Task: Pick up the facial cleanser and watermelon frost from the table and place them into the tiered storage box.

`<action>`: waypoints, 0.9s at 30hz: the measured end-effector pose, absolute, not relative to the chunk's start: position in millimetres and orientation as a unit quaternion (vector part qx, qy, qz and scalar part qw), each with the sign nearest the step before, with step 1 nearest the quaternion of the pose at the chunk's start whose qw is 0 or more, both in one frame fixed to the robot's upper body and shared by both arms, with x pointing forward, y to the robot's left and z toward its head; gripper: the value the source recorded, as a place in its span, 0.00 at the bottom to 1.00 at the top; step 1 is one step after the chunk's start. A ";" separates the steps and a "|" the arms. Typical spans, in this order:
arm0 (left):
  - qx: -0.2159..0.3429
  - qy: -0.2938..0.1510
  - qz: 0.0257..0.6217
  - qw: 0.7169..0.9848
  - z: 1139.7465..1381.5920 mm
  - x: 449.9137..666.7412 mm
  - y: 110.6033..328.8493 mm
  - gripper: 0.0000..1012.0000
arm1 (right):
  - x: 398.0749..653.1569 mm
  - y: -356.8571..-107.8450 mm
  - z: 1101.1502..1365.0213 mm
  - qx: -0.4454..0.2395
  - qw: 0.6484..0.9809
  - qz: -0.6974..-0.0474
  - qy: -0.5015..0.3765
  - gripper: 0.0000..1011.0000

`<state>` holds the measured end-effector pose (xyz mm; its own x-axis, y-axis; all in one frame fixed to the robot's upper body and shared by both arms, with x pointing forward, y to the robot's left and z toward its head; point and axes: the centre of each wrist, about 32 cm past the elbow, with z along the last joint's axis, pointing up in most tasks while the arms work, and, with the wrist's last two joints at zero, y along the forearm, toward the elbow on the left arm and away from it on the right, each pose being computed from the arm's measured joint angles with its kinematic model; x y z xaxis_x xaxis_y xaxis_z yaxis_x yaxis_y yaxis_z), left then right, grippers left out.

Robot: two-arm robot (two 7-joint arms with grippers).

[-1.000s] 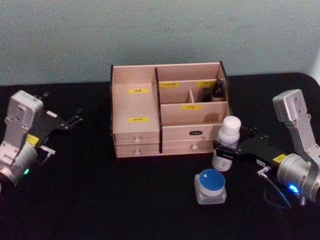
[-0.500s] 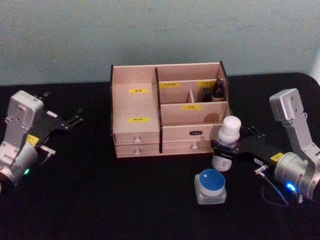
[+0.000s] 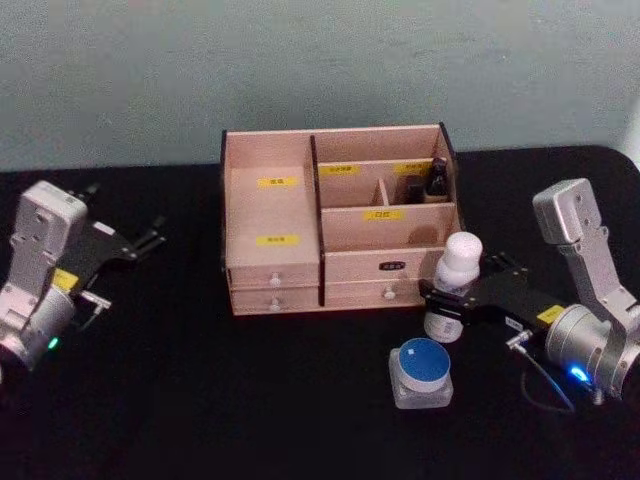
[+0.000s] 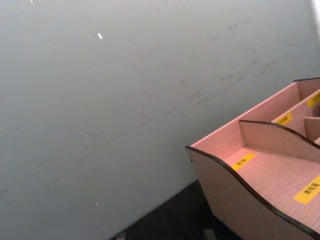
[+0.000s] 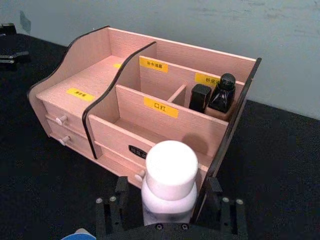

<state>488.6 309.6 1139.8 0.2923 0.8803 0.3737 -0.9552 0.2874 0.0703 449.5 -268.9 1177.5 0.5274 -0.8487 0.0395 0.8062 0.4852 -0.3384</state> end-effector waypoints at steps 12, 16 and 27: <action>0.141 -0.132 0.580 0.791 1139.8 488.6 309.7 0.99 | 449.3 -269.1 1177.7 -0.158 0.859 -0.482 0.068 0.93; 0.141 -0.132 0.580 0.791 1139.8 488.6 309.7 0.99 | 449.3 -269.1 1177.8 -0.158 0.859 -0.482 0.069 0.83; 0.141 -0.132 0.580 0.791 1139.8 488.6 309.7 0.99 | 449.1 -269.2 1177.8 -0.158 0.859 -0.483 0.070 0.59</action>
